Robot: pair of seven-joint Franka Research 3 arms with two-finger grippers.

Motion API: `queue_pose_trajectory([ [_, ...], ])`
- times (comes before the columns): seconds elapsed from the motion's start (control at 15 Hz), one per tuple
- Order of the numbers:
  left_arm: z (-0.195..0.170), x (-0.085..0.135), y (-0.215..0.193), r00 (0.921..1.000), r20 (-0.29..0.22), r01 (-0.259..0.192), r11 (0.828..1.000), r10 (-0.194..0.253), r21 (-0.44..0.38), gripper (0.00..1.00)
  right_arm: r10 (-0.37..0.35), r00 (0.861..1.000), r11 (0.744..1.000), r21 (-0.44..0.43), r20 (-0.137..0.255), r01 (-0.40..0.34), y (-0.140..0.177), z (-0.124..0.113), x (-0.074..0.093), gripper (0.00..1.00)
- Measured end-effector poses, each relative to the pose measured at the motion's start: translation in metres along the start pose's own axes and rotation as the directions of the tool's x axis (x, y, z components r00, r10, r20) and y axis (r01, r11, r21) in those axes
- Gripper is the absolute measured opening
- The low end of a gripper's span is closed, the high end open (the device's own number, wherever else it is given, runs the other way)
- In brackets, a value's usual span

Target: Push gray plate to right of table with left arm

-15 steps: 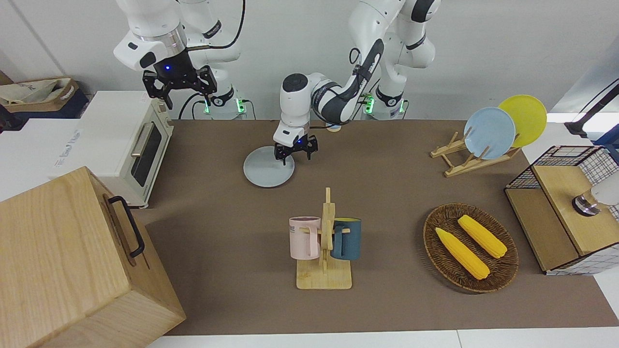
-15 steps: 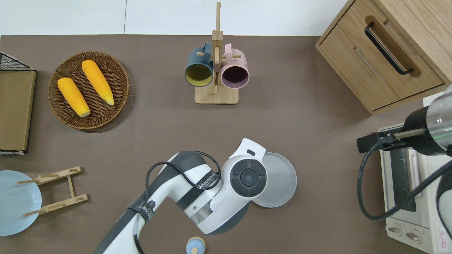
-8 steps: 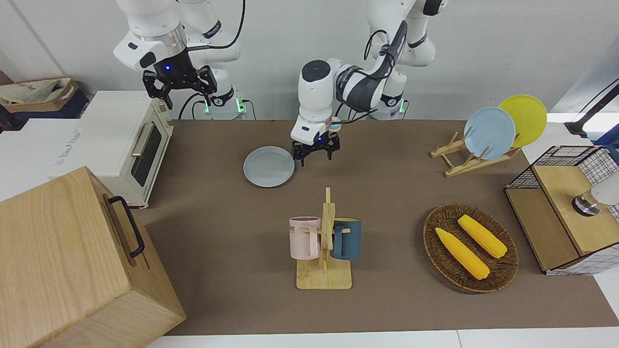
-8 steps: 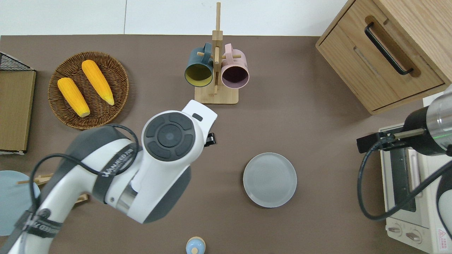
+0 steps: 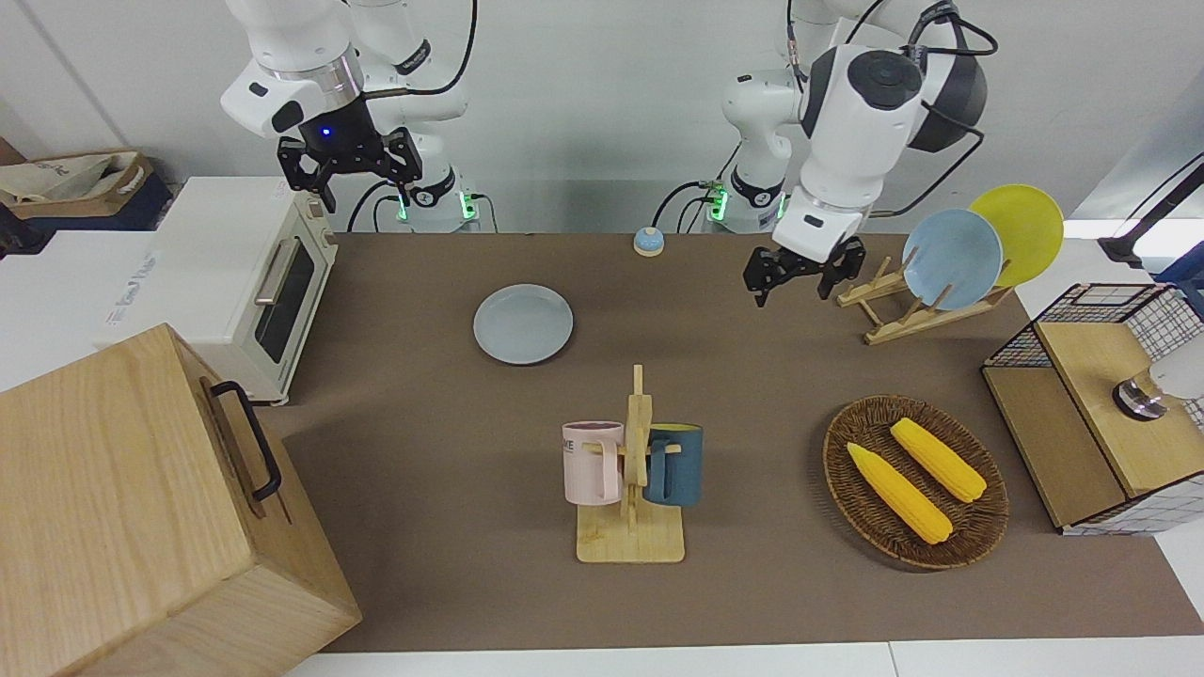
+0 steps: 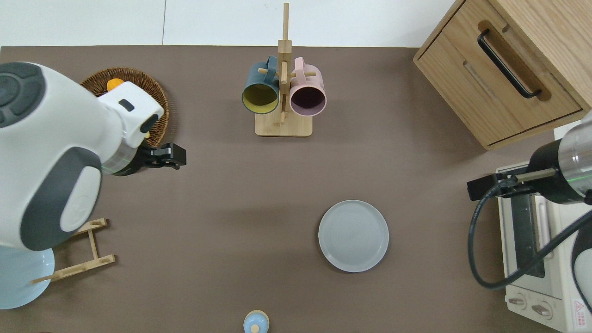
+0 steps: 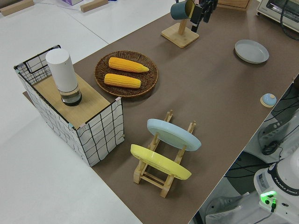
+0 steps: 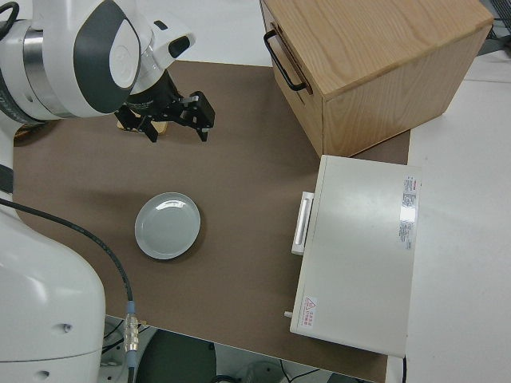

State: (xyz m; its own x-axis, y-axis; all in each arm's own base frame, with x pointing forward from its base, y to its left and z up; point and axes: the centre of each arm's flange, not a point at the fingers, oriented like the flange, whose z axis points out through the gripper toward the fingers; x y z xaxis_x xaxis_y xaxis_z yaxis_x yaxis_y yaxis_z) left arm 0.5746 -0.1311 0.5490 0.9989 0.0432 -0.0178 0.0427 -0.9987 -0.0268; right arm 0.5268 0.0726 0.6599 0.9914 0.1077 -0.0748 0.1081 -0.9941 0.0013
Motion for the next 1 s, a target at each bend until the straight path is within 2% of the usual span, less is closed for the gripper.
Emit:
queue_pose_trajectory([
  [0.2, 0.001, 0.013, -0.06, 0.9993, 0.006, -0.036, 0.999, 0.036, -0.002, 1.0, 0.0, 1.0, 1.0, 0.0, 0.0, 0.0, 0.0, 0.0, 0.0, 0.99],
  [0.33, 0.002, 0.017, -0.084, 0.9983, 0.008, -0.057, 0.998, 0.057, -0.004, 0.99, 0.0, 1.0, 1.0, 0.0, 0.0, 0.0, 0.0, 0.0, 0.0, 0.99],
  [1.0, 0.009, 0.02, -0.093, 0.9968, 0.021, -0.077, 0.997, 0.077, -0.008, 1.0, 0.0, 1.0, 1.0, 0.0, 0.0, 0.0, 0.0, 0.0, 0.0, 0.99],
])
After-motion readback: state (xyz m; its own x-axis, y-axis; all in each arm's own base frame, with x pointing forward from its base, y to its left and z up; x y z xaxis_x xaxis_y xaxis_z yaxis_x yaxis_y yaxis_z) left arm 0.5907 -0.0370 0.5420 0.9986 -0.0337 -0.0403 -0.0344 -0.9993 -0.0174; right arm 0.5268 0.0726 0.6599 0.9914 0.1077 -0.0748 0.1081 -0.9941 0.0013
